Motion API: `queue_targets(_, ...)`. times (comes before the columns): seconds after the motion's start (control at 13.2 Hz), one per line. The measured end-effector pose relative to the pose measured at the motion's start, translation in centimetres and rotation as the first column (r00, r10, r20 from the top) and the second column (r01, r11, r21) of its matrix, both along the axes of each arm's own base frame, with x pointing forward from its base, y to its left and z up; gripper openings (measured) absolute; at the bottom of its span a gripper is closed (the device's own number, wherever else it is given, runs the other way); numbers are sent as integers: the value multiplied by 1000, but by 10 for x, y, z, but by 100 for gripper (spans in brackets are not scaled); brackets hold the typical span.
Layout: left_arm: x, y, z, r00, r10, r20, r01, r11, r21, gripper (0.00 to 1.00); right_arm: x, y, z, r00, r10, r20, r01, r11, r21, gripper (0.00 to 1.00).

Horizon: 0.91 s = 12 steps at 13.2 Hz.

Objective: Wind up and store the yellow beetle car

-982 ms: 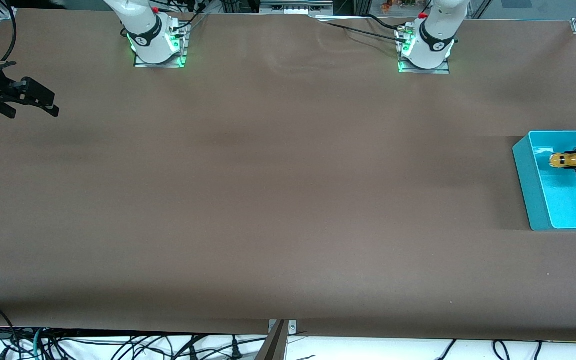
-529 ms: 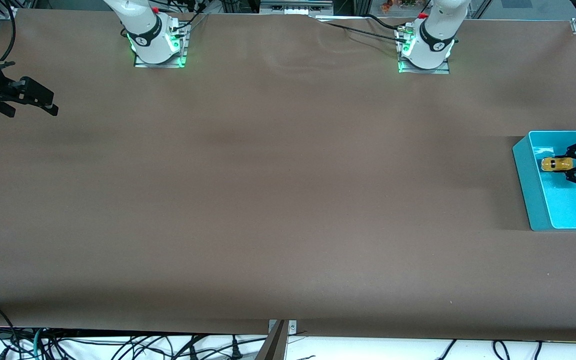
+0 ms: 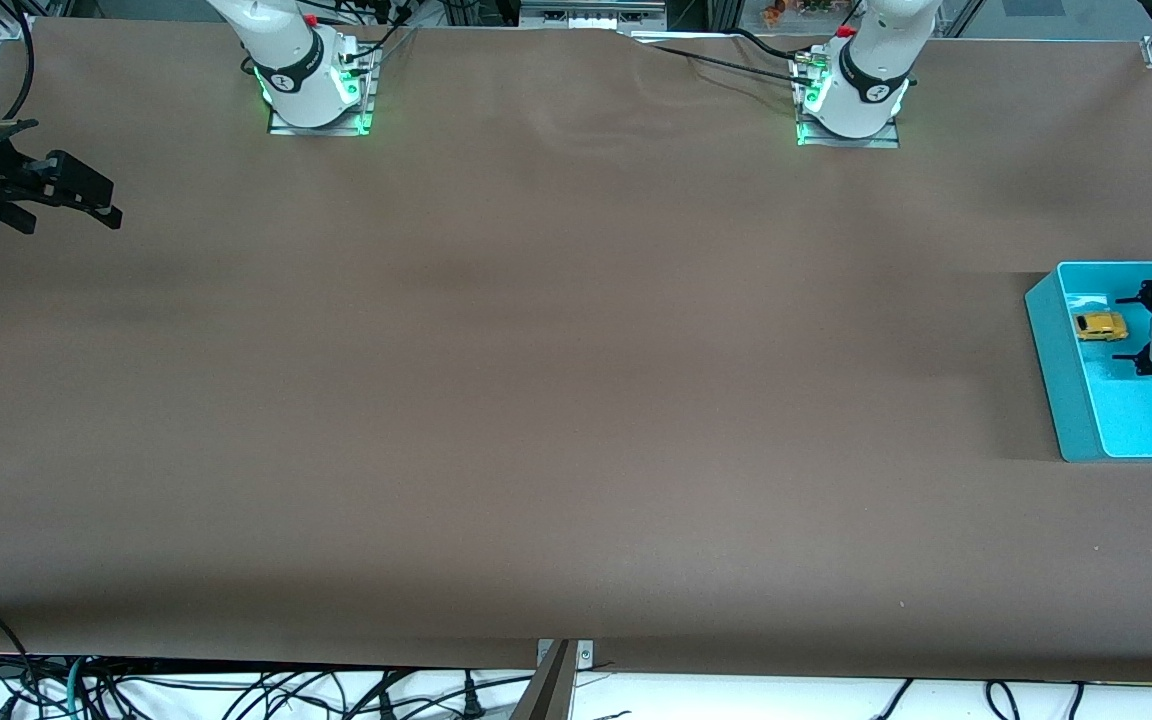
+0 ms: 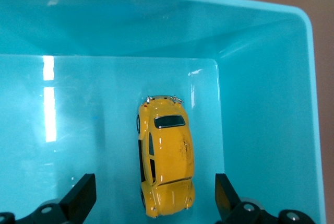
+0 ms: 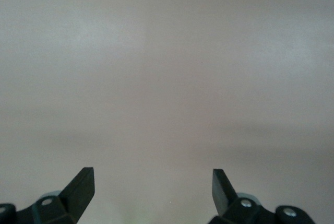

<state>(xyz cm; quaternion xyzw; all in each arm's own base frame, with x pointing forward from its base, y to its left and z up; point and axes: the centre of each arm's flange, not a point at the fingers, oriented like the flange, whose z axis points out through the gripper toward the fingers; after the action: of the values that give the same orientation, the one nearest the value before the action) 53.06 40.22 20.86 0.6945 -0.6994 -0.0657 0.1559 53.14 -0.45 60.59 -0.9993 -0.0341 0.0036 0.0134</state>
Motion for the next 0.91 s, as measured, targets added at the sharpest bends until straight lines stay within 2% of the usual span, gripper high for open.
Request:
queue_targets(0.23, 11, 1, 51, 999, 50, 8, -49, 998, -32, 100, 0, 0, 0, 1000, 2, 0, -2, 1000, 0, 100)
queue_targets(0.45, 34, -23, 128, 996, 92, 16, -92, 996, 12, 100, 0, 0, 0, 1000, 4, 0, -4, 1000, -1, 100)
queue_targets(0.76, 68, -104, 213, 984, 177, 6, -177, 980, 86, 100, 0, 1, 0, 1000, 5, -3, -5, 1000, -1, 100)
queue_targets(0.91, 80, -163, 239, 968, 247, -31, -242, 963, 116, 100, -1, 1, 0, 1000, 6, -4, -6, 1000, -1, 100)
